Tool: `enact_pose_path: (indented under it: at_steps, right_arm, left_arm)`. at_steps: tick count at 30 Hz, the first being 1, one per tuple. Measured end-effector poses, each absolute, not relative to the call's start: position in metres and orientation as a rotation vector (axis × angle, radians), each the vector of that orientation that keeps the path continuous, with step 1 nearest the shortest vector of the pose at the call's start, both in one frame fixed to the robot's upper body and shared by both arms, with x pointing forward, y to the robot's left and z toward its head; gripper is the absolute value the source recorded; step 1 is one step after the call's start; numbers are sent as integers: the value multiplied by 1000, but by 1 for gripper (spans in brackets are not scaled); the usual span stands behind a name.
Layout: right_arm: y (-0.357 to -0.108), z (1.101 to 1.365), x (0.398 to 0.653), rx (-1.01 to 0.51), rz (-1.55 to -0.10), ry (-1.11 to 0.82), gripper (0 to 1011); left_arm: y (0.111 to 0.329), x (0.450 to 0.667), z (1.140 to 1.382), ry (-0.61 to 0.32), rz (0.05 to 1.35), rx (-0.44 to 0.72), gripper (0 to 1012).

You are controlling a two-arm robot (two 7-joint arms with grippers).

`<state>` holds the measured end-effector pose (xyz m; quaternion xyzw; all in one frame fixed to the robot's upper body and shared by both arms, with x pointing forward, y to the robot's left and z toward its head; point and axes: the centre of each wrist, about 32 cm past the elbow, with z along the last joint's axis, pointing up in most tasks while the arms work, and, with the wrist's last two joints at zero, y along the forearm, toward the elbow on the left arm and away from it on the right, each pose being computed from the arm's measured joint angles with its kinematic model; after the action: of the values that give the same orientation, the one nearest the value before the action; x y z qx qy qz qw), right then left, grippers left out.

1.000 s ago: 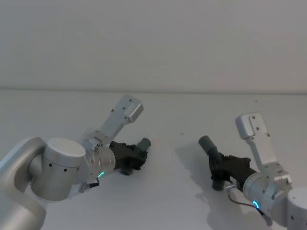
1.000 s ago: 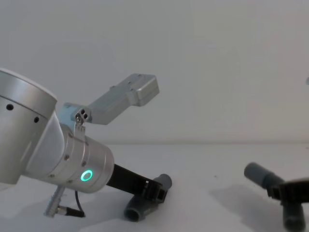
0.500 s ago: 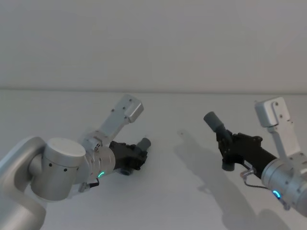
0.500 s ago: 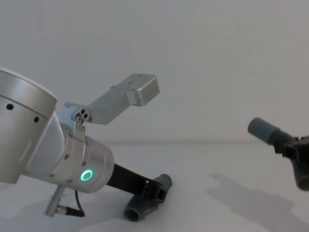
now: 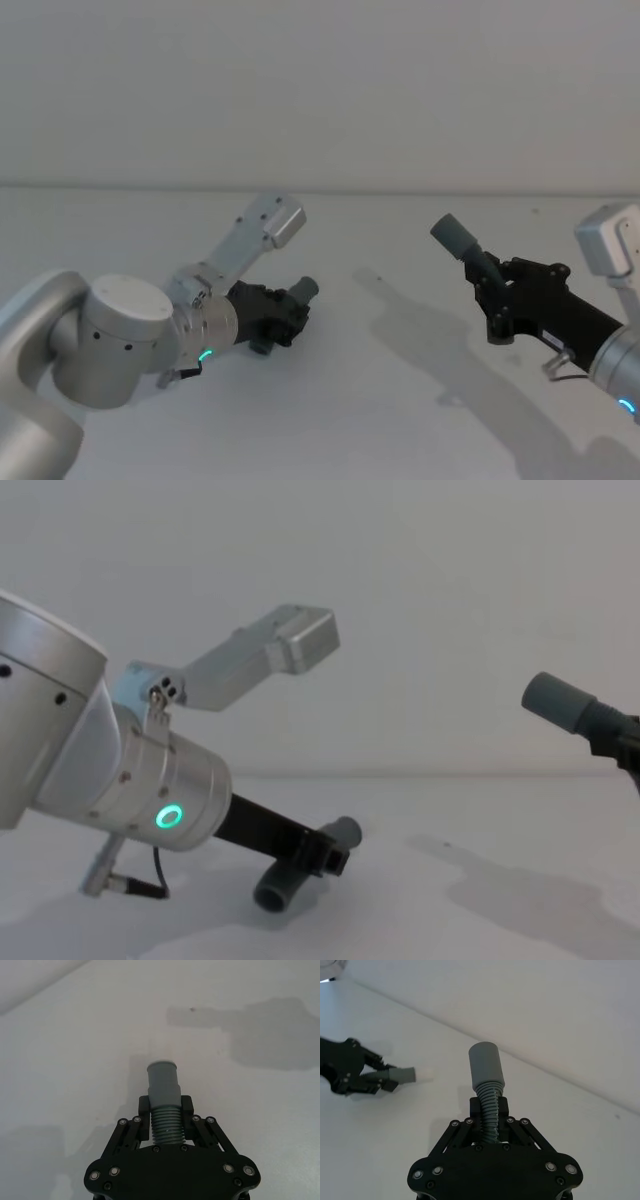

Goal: Use both hands to pick up one end of the pipe from the table, align the ends, and insert them.

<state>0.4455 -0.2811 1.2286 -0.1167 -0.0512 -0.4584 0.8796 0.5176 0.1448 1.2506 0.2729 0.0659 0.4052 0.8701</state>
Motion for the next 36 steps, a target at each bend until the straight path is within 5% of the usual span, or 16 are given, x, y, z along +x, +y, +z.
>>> enact_pose_path:
  at_steps: [19,36]
  right_arm:
    - [-326,1213,450,-209,-740,-251,159]
    - [-342,1203,458,-170,-585,-337,159]
  left_arm:
    - [173,515,1280,-9,725,540,343]
    - [199,524,1297,-75,483,475,345]
